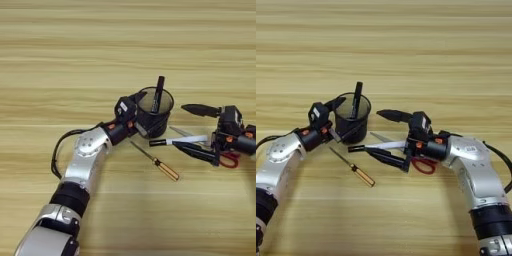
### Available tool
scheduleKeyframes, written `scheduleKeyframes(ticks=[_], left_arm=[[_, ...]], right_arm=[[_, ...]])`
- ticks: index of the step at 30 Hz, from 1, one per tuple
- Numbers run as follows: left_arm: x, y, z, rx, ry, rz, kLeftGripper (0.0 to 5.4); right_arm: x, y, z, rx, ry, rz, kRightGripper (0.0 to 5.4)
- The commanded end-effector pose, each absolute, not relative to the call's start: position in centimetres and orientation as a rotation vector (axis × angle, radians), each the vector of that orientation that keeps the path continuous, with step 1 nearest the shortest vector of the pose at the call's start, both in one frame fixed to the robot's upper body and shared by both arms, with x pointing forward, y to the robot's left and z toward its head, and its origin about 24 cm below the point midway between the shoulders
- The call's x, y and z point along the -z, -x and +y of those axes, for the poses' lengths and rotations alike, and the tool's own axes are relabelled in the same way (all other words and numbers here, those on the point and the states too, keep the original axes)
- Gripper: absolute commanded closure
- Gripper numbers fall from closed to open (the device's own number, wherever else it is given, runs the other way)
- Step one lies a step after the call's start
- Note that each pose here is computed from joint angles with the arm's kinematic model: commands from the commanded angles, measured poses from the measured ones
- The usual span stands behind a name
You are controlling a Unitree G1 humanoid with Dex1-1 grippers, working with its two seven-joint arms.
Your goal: Move the objects on the table
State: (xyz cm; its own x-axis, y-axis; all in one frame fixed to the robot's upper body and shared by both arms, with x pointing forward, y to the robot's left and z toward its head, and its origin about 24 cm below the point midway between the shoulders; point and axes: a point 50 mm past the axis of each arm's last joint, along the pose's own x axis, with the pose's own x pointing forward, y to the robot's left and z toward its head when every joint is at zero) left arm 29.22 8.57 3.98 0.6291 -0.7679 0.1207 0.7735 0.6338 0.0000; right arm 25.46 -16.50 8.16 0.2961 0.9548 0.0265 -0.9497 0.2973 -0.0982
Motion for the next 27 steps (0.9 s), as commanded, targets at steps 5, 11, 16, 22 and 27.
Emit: scheduleKeyframes(ticks=[5, 11, 16, 22, 27], left_arm=[[-3.7, -28.4, 9.0, 0.881, 0.067, -0.090, 0.71], [-3.6, -28.1, 9.3, 0.884, 0.062, -0.082, 0.71], [-3.2, -27.9, 9.2, 0.892, 0.049, -0.071, 0.71], [-2.7, -27.9, 9.0, 0.890, 0.036, -0.052, 0.71], [-2.5, -27.8, 9.0, 0.889, 0.033, -0.051, 0.71]], right_arm=[[-8.6, -25.5, -16.4, -1.273, 0.075, -0.106, 0.00], [-8.7, -25.5, -16.4, -1.273, 0.077, -0.108, 0.00], [-8.9, -25.5, -16.5, -1.269, 0.076, -0.115, 0.00], [-9.0, -25.5, -16.5, -1.268, 0.078, -0.121, 0.00], [-9.1, -25.5, -16.6, -1.268, 0.077, -0.123, 0.00]])
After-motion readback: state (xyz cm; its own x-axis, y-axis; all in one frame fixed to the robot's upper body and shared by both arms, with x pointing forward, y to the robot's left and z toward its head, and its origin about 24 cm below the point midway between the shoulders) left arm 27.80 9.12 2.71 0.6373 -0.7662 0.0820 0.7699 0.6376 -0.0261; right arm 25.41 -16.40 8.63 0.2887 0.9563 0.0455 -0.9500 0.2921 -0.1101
